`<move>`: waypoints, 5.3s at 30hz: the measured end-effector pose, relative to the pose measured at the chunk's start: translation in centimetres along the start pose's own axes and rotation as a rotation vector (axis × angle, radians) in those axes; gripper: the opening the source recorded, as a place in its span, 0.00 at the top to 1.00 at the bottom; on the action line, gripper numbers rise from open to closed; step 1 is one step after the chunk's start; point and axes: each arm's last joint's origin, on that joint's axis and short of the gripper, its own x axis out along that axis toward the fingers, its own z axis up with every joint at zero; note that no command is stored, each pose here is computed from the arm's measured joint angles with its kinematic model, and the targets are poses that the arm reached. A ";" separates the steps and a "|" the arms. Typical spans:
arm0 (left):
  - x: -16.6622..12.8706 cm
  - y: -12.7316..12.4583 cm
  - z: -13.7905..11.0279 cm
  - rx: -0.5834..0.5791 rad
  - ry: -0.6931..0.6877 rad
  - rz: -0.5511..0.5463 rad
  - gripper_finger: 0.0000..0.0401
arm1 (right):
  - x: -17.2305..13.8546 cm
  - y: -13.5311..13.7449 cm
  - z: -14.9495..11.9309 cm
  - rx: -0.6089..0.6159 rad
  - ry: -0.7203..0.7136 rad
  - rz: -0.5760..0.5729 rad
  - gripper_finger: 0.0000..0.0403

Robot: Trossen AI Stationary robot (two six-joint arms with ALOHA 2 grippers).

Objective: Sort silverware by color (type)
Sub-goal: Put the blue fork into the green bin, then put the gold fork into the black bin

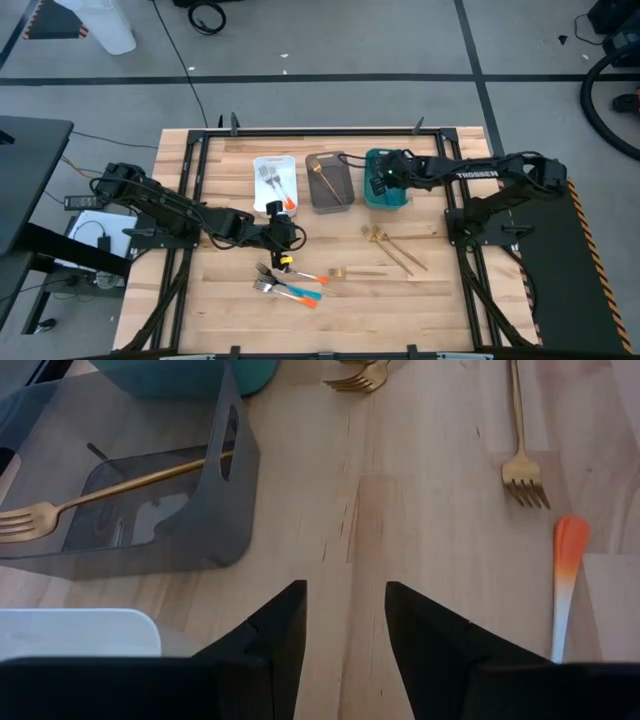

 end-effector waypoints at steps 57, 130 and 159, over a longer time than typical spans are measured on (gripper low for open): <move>-0.8 -1.6 -0.2 0.091 -0.016 -0.047 0.64 | -11.2 7.0 -6.2 -0.287 -0.086 0.539 0.75; -0.8 -1.6 0.0 0.071 -0.038 -0.050 0.64 | -4.2 7.9 -14.2 -0.463 0.488 0.075 0.88; -0.8 -1.6 0.0 0.072 -0.034 -0.050 0.64 | -6.5 8.7 -10.7 -0.397 0.455 0.170 0.96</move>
